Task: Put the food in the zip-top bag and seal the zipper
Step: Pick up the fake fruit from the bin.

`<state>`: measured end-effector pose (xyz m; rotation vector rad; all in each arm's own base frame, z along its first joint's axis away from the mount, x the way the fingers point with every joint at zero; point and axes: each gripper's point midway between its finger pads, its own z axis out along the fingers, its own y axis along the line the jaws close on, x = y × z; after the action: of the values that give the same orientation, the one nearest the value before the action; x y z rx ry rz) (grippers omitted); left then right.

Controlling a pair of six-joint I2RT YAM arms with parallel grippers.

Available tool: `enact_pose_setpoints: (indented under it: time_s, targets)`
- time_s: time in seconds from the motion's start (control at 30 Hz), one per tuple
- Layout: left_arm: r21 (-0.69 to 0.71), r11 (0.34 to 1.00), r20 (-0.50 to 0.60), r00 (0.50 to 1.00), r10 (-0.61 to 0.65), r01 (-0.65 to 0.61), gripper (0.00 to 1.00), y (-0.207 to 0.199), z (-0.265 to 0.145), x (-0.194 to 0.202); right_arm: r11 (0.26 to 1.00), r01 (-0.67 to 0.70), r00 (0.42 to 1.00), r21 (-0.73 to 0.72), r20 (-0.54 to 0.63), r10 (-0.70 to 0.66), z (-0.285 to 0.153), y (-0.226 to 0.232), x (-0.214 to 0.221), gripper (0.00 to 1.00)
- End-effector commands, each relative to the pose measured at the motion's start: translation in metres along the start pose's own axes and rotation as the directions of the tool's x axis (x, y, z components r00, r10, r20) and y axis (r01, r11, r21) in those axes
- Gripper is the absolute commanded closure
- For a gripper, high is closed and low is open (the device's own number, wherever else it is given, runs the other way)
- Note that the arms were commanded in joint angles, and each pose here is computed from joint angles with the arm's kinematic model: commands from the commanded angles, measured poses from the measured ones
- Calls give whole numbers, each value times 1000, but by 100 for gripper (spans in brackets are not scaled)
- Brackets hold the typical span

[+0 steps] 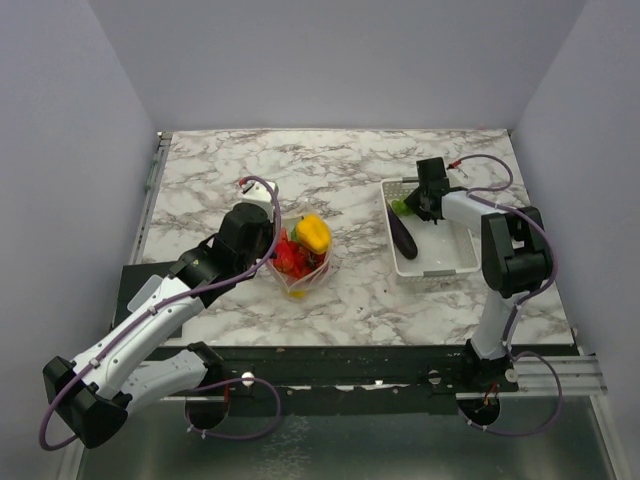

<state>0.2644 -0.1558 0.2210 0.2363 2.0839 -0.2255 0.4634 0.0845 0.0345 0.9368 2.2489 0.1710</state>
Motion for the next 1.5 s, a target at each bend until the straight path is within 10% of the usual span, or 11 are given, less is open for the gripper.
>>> enact_pose_setpoints:
  time_s: [0.0,0.17,0.97,1.47]
  targets:
    - [-2,1000,7,1000,4,-4,100,2,3,0,998,-31,999,56,41,29,14,-20,-4,73]
    - [-5,1000,7,1000,1,-1,100,2,3,0,998,-30,998,46,52,28,8,-26,-5,99]
    - [-12,1000,21,1000,-9,9,100,5,1,-3,983,140,955,-119,277,-103,-110,-12,-71,99]
    - [-16,1000,23,1000,-12,12,100,7,0,-4,713,434,900,-551,301,-315,-231,49,-38,99]
